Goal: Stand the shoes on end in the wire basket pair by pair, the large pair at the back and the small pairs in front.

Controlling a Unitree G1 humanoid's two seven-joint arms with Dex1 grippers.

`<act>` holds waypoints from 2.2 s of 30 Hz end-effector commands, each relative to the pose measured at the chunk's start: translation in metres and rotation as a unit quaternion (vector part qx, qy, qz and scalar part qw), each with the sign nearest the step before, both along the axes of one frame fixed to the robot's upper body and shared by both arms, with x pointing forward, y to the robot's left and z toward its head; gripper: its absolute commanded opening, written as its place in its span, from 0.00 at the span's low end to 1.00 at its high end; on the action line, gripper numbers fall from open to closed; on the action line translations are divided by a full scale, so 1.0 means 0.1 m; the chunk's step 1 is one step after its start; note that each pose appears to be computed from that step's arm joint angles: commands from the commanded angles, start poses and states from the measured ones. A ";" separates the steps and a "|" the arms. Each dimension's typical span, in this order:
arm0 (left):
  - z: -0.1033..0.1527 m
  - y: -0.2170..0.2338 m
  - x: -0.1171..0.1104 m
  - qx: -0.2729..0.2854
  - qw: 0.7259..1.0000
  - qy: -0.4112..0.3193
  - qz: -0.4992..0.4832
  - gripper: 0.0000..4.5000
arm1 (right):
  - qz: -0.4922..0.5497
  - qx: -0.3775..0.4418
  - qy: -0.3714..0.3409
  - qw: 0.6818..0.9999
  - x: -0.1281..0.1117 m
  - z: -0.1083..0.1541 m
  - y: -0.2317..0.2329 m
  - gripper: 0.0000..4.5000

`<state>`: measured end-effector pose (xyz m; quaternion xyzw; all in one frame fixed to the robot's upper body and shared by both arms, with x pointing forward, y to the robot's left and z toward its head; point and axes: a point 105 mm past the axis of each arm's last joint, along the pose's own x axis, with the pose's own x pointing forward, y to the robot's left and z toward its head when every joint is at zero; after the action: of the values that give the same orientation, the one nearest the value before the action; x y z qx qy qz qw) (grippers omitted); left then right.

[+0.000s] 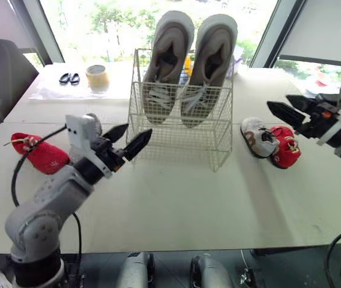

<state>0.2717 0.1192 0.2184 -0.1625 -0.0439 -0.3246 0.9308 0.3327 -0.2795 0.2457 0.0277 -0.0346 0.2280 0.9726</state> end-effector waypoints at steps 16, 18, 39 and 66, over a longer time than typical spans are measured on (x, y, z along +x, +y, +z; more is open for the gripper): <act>-0.12 -0.34 -0.15 0.017 0.996 -0.010 -0.088 0.99 | -0.104 -0.040 0.030 0.993 0.04 -0.90 -0.05 1.00; -0.12 -0.35 -0.13 0.017 0.996 -0.011 -0.089 0.99 | -0.105 -0.046 0.034 0.993 0.07 -0.97 -0.06 1.00; -0.07 -0.35 -0.07 0.026 0.997 -0.019 -0.065 0.99 | -0.201 -0.034 0.076 0.976 0.67 -1.42 -0.14 1.00; -0.05 -0.40 0.00 0.021 0.997 -0.016 -0.069 0.99 | -0.156 -0.034 -0.006 0.987 0.54 -1.10 0.08 1.00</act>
<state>0.2732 0.0789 0.2060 -0.1423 -0.0222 -0.3867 0.9109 0.3839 -0.2743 0.1267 -0.0197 -0.0239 0.0692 0.9971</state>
